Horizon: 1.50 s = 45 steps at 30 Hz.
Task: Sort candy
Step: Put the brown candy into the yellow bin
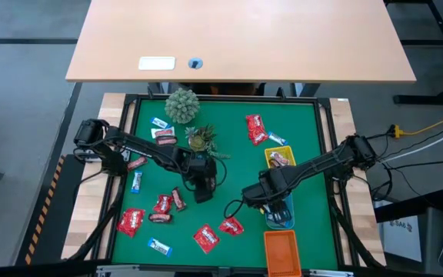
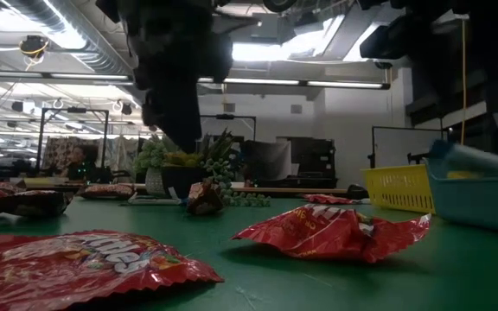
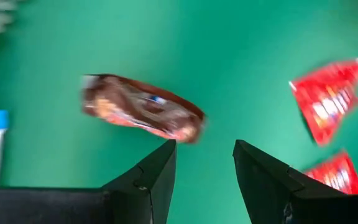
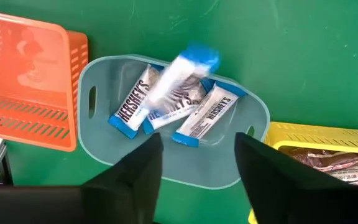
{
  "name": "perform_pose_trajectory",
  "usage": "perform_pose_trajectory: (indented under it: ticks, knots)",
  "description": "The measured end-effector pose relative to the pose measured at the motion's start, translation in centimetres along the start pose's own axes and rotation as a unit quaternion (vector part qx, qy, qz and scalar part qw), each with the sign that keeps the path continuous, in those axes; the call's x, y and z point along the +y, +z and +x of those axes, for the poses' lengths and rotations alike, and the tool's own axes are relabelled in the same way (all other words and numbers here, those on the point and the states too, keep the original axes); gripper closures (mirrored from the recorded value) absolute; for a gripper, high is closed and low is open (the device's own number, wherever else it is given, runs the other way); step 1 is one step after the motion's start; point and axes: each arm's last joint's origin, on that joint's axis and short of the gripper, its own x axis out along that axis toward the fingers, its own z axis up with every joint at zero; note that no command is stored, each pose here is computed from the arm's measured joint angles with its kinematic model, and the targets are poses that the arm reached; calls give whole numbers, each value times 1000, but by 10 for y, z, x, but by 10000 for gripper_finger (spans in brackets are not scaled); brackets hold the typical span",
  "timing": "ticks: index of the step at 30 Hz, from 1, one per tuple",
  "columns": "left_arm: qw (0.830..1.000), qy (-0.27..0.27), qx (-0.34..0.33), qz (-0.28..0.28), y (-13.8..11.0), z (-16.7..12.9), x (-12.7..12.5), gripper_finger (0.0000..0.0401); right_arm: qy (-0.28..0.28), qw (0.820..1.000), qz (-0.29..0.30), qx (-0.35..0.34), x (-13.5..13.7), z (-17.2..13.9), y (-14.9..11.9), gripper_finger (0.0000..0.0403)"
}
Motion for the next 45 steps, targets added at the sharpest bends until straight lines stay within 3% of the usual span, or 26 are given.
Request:
perform_pose_trajectory:
  ticks: [6, 15, 27, 34, 45]
  knots:
    - [994, 53, -44, -90, 2, 0, 4, 245, -2, 1000, 3, 17, 0, 0, -3, 160]
    - [982, 90, -60, -156, 3, 10, 9, 245, -10, 999, 8, 51, -1, 0, -10, 155]
    - [976, 122, -22, -177, -3, 49, 16, 245, -29, 998, 5, 62, -2, -1, -12, 155]
    - [979, 110, -21, -172, -2, 56, 15, 248, -36, 997, -7, 61, -3, -1, -12, 155]
    - [986, 67, -62, -142, 7, 57, 8, 334, -79, 995, -24, 52, -5, -1, -10, 155]
